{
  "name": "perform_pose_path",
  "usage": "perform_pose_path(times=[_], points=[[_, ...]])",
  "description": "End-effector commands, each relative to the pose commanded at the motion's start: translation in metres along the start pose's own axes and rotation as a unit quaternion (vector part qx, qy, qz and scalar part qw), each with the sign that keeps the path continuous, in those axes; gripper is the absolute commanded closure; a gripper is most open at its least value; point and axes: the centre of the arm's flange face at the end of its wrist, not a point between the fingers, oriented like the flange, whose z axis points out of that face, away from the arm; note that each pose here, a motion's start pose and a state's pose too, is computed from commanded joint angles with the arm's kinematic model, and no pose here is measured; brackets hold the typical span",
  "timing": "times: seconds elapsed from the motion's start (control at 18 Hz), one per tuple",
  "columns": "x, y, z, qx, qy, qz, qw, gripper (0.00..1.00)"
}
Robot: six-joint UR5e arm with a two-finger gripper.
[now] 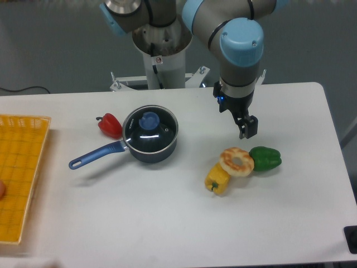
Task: Open the lid
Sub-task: 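Move the gripper over the blue saucepan toward the lid's blue knob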
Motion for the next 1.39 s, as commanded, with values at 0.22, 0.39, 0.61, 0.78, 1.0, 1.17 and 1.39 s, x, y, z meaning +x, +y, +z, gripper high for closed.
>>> perform_pose_path(times=[0.22,0.39,0.61,0.78,1.0,1.17,1.39], points=[[0.0,-0.002,0.0,0.002,0.001,0.001,1.0,0.0],[0.003,-0.004,0.004,0.001,0.005,0.001,1.0,0.0],[0.012,-0.005,0.022,0.002,0.023,-0.001,0.9997,0.0],[0.017,-0.006,0.018,0.001,0.024,-0.015,0.9996,0.0],[0.028,-0.021,0.029,0.0,0.037,-0.057,0.9977,0.0],[0.036,-0.038,0.03,-0.002,0.04,-0.063,0.9972,0.0],[0.045,-0.065,0.035,-0.004,0.053,-0.037,0.9979,0.0]])
